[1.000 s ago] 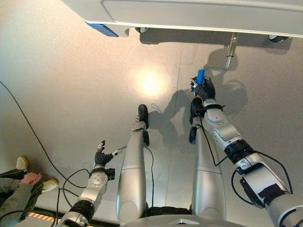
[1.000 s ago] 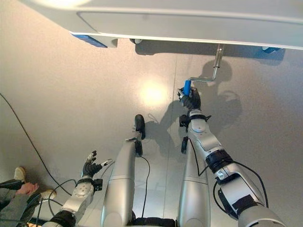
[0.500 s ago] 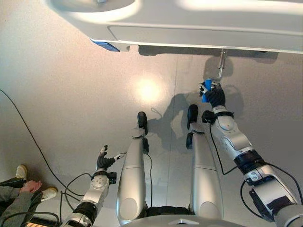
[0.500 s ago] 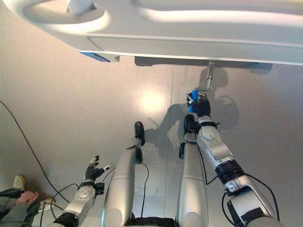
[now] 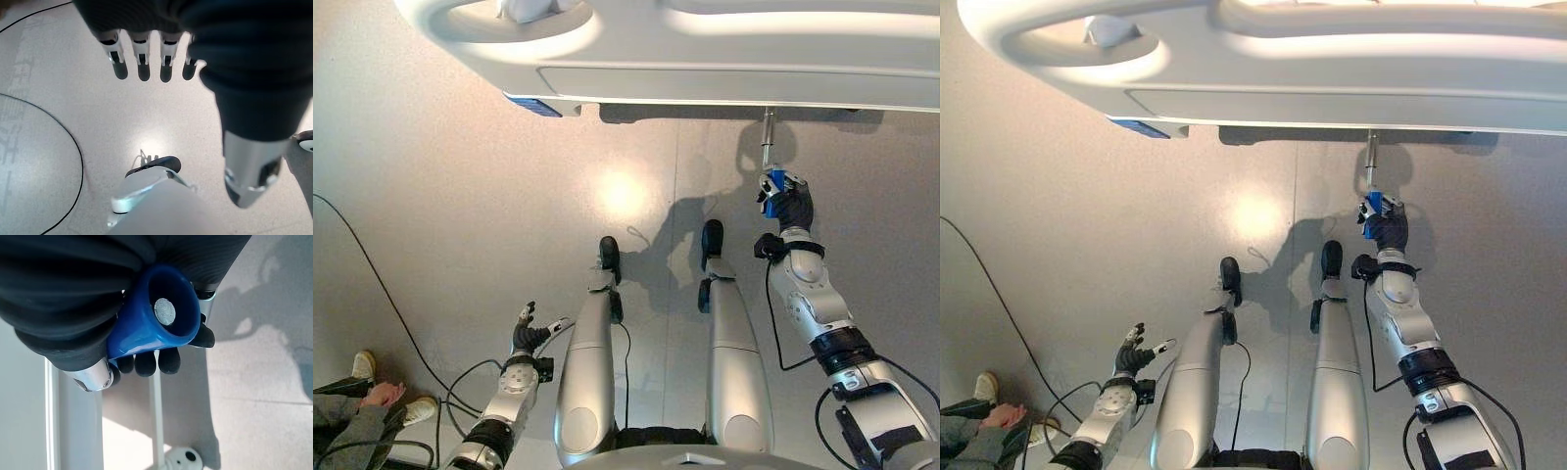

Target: Raise the hospital bed

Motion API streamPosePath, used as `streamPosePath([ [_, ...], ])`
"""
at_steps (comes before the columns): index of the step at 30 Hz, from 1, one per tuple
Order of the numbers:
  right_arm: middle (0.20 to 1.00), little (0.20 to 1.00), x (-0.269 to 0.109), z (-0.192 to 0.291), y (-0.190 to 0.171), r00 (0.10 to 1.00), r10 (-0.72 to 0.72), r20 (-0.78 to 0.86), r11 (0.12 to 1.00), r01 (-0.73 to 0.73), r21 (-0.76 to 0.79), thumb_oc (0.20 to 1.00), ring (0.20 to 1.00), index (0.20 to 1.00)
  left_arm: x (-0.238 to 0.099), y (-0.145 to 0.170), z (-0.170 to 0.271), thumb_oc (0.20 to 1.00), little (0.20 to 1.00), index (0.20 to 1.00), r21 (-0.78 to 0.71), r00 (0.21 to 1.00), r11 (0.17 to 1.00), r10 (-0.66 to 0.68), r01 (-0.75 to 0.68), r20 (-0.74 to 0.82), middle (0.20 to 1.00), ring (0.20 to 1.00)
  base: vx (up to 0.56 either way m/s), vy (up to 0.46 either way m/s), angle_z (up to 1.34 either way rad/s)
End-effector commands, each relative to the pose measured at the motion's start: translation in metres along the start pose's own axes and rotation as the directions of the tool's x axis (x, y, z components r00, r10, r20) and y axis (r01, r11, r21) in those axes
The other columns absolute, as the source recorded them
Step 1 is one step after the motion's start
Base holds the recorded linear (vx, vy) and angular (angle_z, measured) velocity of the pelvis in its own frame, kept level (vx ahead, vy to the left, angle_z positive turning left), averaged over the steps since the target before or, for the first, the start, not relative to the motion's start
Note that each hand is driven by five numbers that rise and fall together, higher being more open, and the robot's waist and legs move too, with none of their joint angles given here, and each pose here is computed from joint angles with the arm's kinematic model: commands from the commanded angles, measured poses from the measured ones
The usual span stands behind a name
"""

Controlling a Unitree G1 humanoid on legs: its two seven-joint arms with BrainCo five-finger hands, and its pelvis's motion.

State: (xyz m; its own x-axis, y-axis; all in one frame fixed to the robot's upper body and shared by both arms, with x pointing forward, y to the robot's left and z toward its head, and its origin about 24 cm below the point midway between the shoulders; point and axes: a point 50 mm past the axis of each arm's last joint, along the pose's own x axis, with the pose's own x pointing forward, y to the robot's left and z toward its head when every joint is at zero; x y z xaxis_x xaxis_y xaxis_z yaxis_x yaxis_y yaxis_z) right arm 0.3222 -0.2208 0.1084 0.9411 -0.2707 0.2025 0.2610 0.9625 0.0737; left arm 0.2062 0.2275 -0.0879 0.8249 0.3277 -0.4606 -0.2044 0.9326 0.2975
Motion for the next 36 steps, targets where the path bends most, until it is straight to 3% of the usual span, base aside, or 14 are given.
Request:
streamPosePath([
  [1, 0.200, 0.200, 0.009, 0.135, -0.047, 0.769, -0.246, 0.590, 0.968, 0.165, 0.189, 0.200, 0.200, 0.200, -0.015, 0.023, -0.033, 1.000, 1.000, 1.000, -0.007, 0.992, 0.997, 0.077, -0.078, -0.099, 1.000, 1.000, -0.01, -0.038, -0.12],
  [10, 0.200, 0.200, 0.013, 0.121, -0.068, 0.778, -0.301, 0.552, 0.939, 0.341, 0.031, 0.200, 0.200, 0.200, -0.017, 0.030, -0.033, 1.000, 1.000, 1.000, -0.015, 0.990, 0.994, 0.111, -0.112, -0.084, 1.000, 1.000, -0.01, -0.035, -0.06],
  [17, 0.200, 0.200, 0.019, 0.097, -0.088, 0.790, -0.370, 0.489, 0.856, 0.494, -0.149, 0.200, 0.200, 0.200, -0.019, 0.028, -0.031, 1.000, 1.000, 1.000, -0.013, 0.991, 0.993, 0.117, -0.118, -0.064, 1.000, 1.000, -0.01, -0.043, -0.09],
  [27, 0.200, 0.200, 0.035, 0.067, -0.094, 0.841, -0.421, 0.339, 0.827, 0.510, -0.236, 0.200, 0.200, 0.200, -0.019, 0.019, -0.026, 1.000, 1.000, 1.000, -0.024, 0.995, 0.996, 0.088, -0.089, -0.042, 1.000, 1.000, -0.01, -0.034, -0.05],
  [36, 0.200, 0.200, 0.062, 0.061, -0.105, 0.868, -0.436, 0.237, 0.753, 0.496, -0.432, 0.200, 0.200, 0.200, -0.016, 0.010, -0.014, 1.000, 1.000, 1.000, -0.039, 0.999, 0.998, 0.054, -0.053, 0.007, 1.000, 1.000, -0.01, -0.011, -0.03],
])
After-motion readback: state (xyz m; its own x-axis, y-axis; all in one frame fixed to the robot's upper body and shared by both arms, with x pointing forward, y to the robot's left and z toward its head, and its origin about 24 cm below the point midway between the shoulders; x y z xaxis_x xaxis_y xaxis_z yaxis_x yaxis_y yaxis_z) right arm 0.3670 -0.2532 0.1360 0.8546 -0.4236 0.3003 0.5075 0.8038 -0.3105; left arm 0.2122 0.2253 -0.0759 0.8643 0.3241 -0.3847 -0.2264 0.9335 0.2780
